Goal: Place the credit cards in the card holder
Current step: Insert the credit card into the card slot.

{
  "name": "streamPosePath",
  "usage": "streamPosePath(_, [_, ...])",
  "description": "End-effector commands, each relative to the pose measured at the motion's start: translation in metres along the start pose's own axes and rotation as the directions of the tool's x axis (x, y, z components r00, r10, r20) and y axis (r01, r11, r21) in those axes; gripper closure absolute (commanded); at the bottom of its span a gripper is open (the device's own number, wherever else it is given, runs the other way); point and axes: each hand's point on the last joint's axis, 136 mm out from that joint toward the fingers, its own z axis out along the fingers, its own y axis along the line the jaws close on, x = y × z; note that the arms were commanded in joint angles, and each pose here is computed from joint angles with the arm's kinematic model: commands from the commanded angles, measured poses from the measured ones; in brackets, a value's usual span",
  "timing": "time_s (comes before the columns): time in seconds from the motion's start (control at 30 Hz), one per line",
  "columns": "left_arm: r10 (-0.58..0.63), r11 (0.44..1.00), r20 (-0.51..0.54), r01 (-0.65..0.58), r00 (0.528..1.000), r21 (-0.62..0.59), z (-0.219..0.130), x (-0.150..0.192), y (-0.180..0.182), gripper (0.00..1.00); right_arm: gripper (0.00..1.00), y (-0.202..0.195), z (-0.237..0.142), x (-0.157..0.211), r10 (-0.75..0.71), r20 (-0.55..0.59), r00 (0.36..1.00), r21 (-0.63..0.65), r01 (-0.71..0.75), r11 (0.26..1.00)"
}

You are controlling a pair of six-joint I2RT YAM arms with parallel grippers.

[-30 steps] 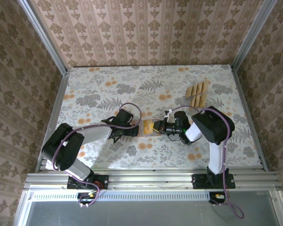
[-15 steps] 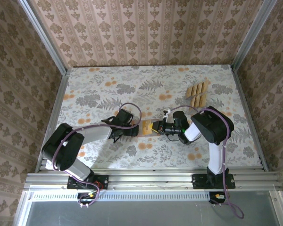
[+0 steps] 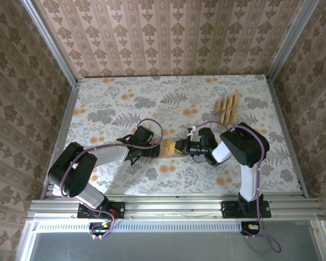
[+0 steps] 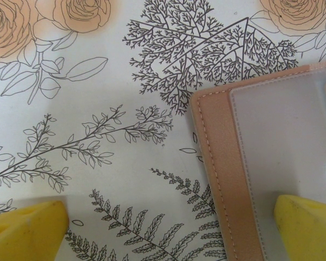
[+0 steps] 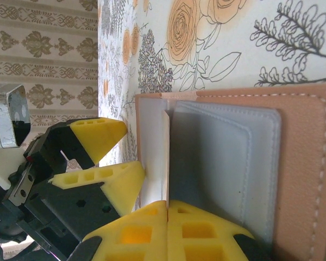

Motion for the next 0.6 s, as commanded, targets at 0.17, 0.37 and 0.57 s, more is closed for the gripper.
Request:
streamPosePath(0.17, [0.025, 0.999, -0.043, -0.026, 0.999, -0.028, -0.011, 0.004, 0.007, 0.0, 1.0, -0.032, 0.001, 0.01, -0.001, -0.03, 1.0, 0.142, 0.005, 0.99])
streamPosePath(0.37, [0.031, 0.999, -0.032, -0.031, 0.999, 0.012, -0.014, -0.004, -0.005, 0.0, 1.0, -0.032, 0.002, 0.01, 0.003, -0.033, 0.999, 0.14, 0.002, 0.99])
streamPosePath(0.57, [0.055, 0.998, -0.024, -0.054, 0.998, 0.042, -0.01, -0.003, -0.019, 0.0, 1.0, -0.031, 0.002, 0.009, 0.004, -0.03, 1.0, 0.138, 0.0, 0.99])
